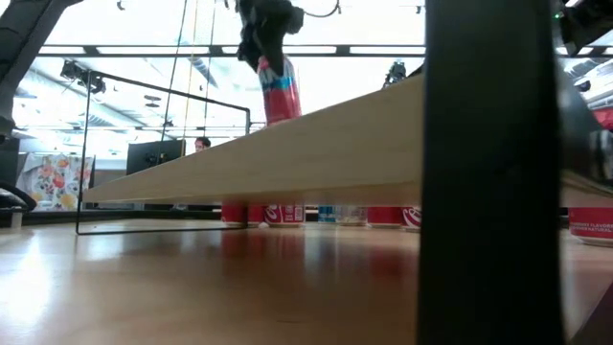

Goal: Place canned beverage on shelf
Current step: Put the top orange soda can on the shelf

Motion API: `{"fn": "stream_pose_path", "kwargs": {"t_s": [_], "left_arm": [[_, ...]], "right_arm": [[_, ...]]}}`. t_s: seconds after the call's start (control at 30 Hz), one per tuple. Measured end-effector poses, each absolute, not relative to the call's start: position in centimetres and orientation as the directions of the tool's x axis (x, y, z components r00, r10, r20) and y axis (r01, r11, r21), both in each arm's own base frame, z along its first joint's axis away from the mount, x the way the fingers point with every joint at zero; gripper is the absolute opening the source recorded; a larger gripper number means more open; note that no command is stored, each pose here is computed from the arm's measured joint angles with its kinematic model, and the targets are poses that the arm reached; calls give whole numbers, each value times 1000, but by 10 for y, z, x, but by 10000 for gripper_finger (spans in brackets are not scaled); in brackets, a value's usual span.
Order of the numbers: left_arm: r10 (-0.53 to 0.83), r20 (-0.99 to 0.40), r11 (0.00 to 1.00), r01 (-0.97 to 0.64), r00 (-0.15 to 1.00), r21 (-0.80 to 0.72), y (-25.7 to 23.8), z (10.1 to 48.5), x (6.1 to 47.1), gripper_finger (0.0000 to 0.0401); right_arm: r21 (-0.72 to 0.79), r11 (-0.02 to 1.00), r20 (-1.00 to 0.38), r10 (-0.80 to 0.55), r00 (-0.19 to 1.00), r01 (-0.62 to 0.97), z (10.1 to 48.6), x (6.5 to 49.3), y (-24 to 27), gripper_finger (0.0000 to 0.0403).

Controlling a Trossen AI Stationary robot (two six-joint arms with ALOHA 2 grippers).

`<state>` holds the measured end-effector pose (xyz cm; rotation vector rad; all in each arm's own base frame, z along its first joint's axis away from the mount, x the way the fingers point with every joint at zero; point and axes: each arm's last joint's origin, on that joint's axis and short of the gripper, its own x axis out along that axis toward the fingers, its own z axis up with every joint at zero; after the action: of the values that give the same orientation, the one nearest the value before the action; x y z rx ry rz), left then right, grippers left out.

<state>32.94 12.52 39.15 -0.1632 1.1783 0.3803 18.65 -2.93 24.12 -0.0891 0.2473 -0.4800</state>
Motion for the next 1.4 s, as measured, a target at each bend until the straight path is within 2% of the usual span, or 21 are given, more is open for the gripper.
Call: {"fn": "stream_pose_path", "kwargs": {"t_s": [0.43, 0.6, 0.8, 0.93, 1.13, 1.27, 1.4], "left_arm": [[65, -945, 990, -141, 322, 20, 4, 387, 348, 309], [59, -958, 998, -33, 279, 52, -38, 381, 343, 310], [50, -980, 991, 111, 194, 72, -80, 354, 339, 311], [61, -990, 983, 166, 125, 81, -95, 337, 334, 311], [79, -993, 981, 167, 93, 94, -98, 319, 326, 311], [75, -992, 989, 118, 105, 87, -95, 311, 312, 311], [51, -983, 997, 40, 179, 59, -89, 318, 292, 311]], "right_arm": [[-133, 885, -217, -466, 858, 447, 241, 186, -29, 327], [-128, 896, -220, -444, 869, 425, 241, 187, -29, 327], [-128, 896, -220, -443, 869, 425, 241, 187, -29, 327], [-127, 896, -220, -443, 869, 425, 241, 187, -29, 327], [-123, 897, -220, -442, 870, 424, 241, 187, -29, 327], [-114, 907, -222, -422, 879, 406, 241, 187, -28, 327], [-121, 906, -222, -422, 879, 405, 241, 187, -28, 327]]}}
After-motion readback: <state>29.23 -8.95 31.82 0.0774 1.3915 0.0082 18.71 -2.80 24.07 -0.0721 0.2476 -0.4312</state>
